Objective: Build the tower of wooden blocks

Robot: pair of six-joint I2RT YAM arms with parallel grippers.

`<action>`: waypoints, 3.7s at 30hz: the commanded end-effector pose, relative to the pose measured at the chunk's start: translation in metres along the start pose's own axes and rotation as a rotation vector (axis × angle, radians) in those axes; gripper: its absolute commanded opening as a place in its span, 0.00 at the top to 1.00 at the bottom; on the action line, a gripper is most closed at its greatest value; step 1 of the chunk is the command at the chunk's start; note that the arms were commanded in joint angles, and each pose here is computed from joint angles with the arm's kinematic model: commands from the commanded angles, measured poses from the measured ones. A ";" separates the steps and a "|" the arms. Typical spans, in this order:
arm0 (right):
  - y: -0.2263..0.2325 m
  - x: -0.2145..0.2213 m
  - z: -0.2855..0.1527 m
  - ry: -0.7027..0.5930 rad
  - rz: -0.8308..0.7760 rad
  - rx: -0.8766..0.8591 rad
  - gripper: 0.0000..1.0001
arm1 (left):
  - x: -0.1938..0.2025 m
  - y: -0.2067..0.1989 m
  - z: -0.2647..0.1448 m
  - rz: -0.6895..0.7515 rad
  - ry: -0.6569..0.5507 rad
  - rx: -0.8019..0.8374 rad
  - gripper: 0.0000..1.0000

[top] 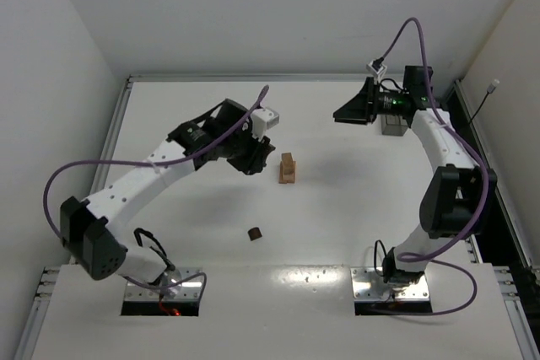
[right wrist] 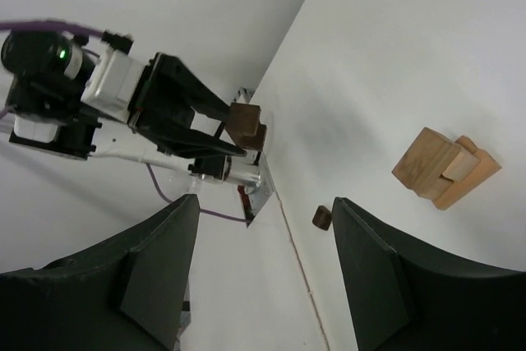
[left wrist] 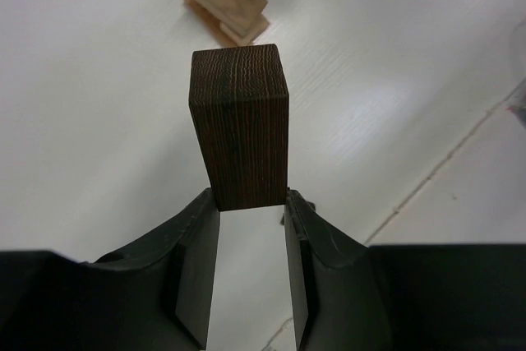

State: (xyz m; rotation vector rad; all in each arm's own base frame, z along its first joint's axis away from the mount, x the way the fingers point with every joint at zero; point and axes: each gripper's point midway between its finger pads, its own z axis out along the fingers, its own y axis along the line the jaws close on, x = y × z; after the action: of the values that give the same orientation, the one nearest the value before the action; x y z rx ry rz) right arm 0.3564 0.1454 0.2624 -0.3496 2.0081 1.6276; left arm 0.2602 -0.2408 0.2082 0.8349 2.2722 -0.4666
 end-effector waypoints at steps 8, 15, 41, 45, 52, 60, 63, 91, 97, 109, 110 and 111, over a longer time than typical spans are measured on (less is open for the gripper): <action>0.015 0.001 -0.011 -0.028 -0.086 -0.007 0.37 | -0.018 0.003 0.027 -0.224 0.177 0.219 1.00; 0.015 0.004 -0.019 -0.048 -0.062 0.014 0.37 | -0.041 0.044 0.040 -0.289 0.128 -0.065 1.00; 0.011 0.011 -0.030 -0.077 -0.034 0.034 0.37 | 0.082 0.087 0.088 -0.613 0.486 -0.197 1.00; 0.010 0.011 -0.030 -0.077 -0.034 0.034 0.37 | 0.099 0.104 0.100 -0.641 0.527 -0.239 1.00; 0.008 0.011 -0.029 -0.076 -0.025 0.035 0.37 | 0.110 0.106 0.118 -0.658 0.560 -0.235 1.00; 0.008 0.009 -0.029 -0.073 -0.025 0.026 0.36 | 0.112 0.109 0.124 -0.661 0.550 -0.251 0.55; 0.008 0.009 -0.029 -0.073 -0.025 0.026 0.36 | 0.111 0.110 0.123 -0.646 0.539 -0.246 0.25; 0.013 0.015 -0.029 -0.067 -0.043 -0.001 0.36 | 0.065 0.113 0.144 -0.508 0.223 -0.315 0.47; 0.014 0.016 -0.029 -0.064 -0.043 -0.010 0.36 | 0.075 0.117 0.151 -0.515 0.250 -0.343 0.50; 0.015 0.013 -0.029 -0.063 -0.043 -0.019 0.36 | 0.075 0.120 0.148 -0.515 0.242 -0.385 0.55; 0.015 0.013 -0.029 -0.063 -0.043 -0.019 0.36 | 0.070 0.120 0.144 -0.515 0.226 -0.383 0.55; 0.015 0.013 -0.029 -0.063 -0.043 -0.019 0.36 | 0.065 0.119 0.141 -0.514 0.213 -0.381 0.55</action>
State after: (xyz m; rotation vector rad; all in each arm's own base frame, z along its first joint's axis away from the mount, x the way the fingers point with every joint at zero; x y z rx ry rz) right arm 0.3335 0.1228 0.2537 -0.2459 2.0021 1.6326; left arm 0.3643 -0.1899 0.0316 0.1004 2.7145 -0.1199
